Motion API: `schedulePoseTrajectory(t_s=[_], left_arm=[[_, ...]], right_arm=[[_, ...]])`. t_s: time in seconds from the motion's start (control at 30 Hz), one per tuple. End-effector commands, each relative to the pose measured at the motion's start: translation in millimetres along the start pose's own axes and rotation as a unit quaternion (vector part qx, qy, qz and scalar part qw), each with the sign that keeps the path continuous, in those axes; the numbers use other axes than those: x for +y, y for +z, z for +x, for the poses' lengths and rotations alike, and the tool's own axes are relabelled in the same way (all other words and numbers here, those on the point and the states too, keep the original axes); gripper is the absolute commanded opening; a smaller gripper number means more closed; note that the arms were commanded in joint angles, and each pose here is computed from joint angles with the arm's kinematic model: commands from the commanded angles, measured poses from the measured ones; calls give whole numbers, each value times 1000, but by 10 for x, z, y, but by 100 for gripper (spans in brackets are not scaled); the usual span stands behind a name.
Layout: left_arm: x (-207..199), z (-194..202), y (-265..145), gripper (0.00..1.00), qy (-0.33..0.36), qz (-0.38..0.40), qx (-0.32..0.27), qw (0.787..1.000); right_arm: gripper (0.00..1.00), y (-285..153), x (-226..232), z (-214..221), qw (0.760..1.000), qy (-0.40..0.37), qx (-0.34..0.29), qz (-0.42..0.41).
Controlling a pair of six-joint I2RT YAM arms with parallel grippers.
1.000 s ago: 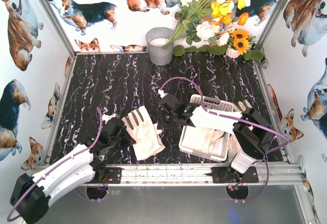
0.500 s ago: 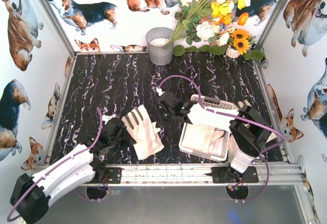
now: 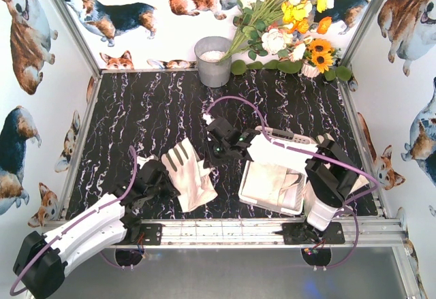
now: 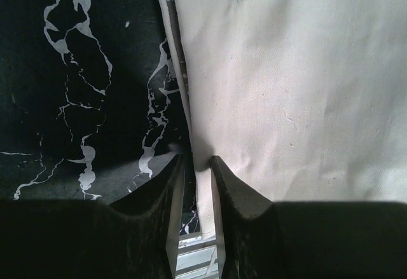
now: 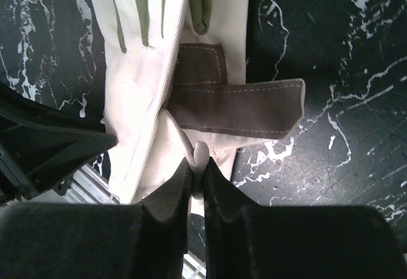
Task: Put the gloves into the storage basket
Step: Pair the glove with the glove.
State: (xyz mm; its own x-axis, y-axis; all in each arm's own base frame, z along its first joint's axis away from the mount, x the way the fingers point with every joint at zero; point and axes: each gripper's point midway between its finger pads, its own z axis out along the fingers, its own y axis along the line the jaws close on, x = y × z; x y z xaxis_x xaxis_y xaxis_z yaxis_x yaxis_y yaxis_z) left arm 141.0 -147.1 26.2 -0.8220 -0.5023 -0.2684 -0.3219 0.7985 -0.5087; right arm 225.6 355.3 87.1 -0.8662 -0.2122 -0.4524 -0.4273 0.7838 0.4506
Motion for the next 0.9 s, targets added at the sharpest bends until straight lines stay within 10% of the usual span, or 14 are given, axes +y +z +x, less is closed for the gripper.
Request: schedulePoseTrajectory(t_s=[0.0, 0.87], left_arm=[[-85, -24, -4, 16, 5, 15, 2, 1000], [-153, 115, 26, 16, -12, 53, 31, 998]], right_arm=[[6, -52, 175, -275, 999, -29, -25, -24], [7, 42, 94, -399, 994, -110, -18, 0]])
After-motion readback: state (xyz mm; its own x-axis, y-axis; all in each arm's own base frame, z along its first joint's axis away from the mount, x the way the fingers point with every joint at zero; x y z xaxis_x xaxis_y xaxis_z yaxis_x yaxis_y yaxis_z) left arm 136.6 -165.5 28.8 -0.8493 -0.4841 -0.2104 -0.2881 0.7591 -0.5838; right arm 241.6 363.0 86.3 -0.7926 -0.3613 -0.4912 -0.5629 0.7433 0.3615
